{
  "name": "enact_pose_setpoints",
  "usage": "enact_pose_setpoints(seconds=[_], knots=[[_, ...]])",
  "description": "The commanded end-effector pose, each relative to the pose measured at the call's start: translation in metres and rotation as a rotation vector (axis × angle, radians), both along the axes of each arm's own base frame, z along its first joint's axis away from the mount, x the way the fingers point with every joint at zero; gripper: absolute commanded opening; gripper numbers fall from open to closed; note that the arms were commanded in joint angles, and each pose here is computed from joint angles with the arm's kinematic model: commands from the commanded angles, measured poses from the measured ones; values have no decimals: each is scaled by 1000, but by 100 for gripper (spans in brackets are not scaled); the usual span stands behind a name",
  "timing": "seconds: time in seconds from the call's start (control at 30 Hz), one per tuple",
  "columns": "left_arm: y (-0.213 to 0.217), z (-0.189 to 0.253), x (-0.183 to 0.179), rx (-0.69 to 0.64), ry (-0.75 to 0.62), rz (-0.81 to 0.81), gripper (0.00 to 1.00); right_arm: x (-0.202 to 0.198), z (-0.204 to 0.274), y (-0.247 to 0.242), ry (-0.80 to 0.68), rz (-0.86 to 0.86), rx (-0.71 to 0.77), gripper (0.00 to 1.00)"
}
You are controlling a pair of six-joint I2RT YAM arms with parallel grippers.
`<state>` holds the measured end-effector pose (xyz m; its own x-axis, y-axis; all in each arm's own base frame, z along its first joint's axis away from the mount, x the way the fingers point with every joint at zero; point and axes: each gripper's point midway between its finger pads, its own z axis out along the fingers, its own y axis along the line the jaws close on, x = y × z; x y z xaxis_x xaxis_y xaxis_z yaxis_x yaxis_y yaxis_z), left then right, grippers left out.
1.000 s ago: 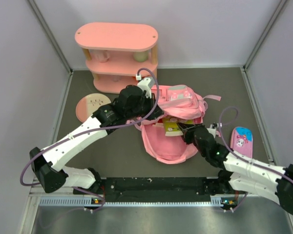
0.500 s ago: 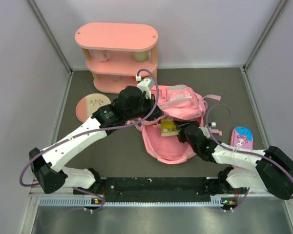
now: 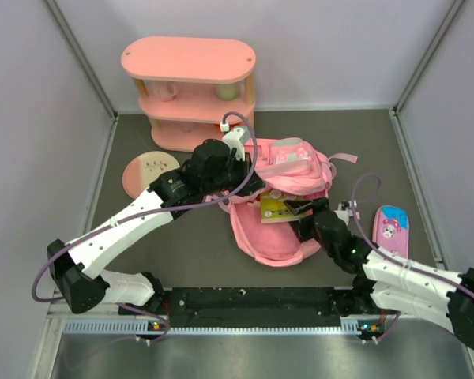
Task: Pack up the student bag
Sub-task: Place the book in the student bag.
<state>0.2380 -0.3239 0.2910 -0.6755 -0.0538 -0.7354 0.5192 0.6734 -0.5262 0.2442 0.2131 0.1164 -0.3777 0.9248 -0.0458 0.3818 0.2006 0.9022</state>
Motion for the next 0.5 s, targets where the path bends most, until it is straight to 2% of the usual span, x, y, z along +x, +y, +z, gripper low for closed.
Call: enact_pose_setpoints(seconds=[0.0,0.07,0.1,0.23,0.27,0.37,0.47], knots=[[-9,52,5,-149,-122,-5,0,-8,-8,-19,-23,-35,-35,58],[-9,55,4,-160,-128,-5,0,-2,-5,-33,-69,-99,-54,45],[-9,54,4,-164,-126,-6,0,2,-3,-38,-91,-120,-54,34],[-11,53,3,-168,-118,-12,0,10,1,-33,-97,-90,-52,4],[-11,53,3,-170,-115,-13,0,11,3,-30,-96,-84,-48,0],[-12,52,1,-175,-108,-17,0,21,23,-10,-171,-41,19,0],[-12,52,0,-181,-100,-17,0,32,39,7,-180,-24,79,0]])
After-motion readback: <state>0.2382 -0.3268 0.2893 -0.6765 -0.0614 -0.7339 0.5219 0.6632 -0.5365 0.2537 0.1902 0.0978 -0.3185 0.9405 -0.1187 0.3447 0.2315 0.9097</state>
